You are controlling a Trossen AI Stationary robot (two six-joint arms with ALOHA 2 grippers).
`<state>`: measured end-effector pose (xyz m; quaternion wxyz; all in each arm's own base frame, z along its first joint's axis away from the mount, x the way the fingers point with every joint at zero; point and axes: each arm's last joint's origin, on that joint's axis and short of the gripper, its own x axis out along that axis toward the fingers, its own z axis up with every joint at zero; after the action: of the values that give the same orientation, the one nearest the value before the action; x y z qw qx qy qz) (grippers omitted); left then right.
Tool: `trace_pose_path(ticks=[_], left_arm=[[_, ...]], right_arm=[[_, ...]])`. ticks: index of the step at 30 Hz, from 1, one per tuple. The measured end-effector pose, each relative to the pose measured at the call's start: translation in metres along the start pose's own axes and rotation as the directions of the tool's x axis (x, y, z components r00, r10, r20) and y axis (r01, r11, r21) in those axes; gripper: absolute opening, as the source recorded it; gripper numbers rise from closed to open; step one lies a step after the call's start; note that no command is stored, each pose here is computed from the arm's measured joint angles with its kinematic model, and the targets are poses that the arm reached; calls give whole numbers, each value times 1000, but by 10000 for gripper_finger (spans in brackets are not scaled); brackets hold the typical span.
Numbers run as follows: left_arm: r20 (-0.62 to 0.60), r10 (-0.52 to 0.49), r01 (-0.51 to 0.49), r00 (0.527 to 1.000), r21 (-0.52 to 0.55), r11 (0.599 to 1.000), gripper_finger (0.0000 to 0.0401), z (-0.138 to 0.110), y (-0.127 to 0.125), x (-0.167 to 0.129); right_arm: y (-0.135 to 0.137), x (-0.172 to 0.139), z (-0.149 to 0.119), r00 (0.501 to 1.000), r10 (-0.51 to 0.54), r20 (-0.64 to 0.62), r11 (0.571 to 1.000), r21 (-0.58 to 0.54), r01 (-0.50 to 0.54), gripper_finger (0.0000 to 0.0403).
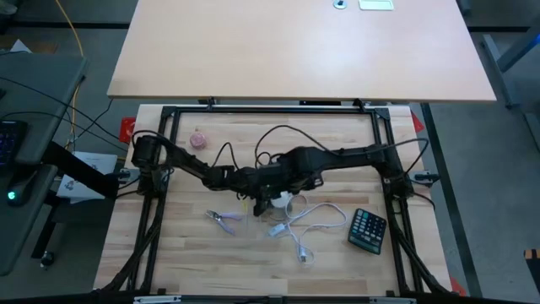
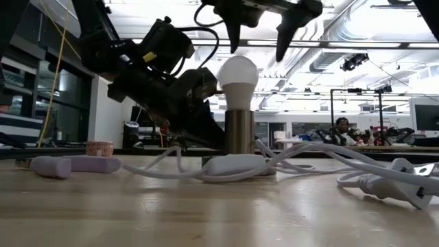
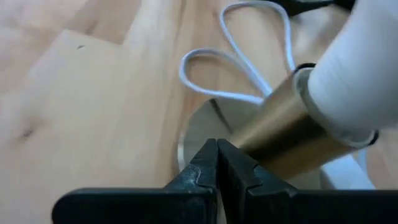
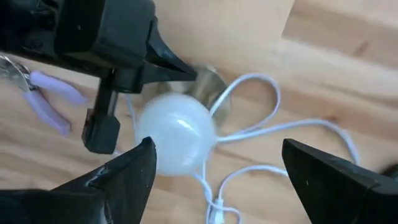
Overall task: Screw lightbulb
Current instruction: Remove the lightbulb from the lamp
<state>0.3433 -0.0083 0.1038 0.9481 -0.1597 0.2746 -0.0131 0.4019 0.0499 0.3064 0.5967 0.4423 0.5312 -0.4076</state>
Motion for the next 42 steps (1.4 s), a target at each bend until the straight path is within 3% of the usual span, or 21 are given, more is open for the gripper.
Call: trace_pose_path(ticks=[8,11,13,15,17,21,24,27,31,38,42], left_arm=[[-41,74,-73,996,35,997,0,16,22,-20],[-71,116,-112,991,58,992,0,25,33,-35],[-88,142,-136,986,70,988,0,33,40,-50],[-100,160,-152,982,85,985,0,42,46,-67],[-83,174,-166,981,99,981,0,53,49,-88],[45,181,-184,983,89,979,0,79,46,-131],[205,107,-124,973,69,990,0,99,34,-164],[350,58,-80,935,50,995,0,113,19,-196],[520,5,-31,854,43,999,0,125,-1,-236],[732,-31,-38,681,77,996,0,135,-23,-280],[770,-37,-36,637,78,996,0,138,-25,-285]], right_arm=[[-15,-21,8,994,-3,106,992,-124,16,335],[-21,-29,8,990,-9,142,971,-235,42,335],[-24,-36,8,989,11,146,924,-379,45,335],[-26,-41,7,991,24,133,800,-597,60,335],[-29,-47,5,996,55,63,695,-719,7,335],[-38,-62,3,993,92,77,632,-775,2,335],[-48,-79,0,974,120,194,570,-816,92,334],[-72,-111,-2,921,179,347,568,-801,191,334],[-119,-160,-4,833,278,478,609,-758,232,334],[-207,-222,-17,711,473,520,673,-734,89,334],[-242,-241,-27,627,556,546,688,-725,21,334]])
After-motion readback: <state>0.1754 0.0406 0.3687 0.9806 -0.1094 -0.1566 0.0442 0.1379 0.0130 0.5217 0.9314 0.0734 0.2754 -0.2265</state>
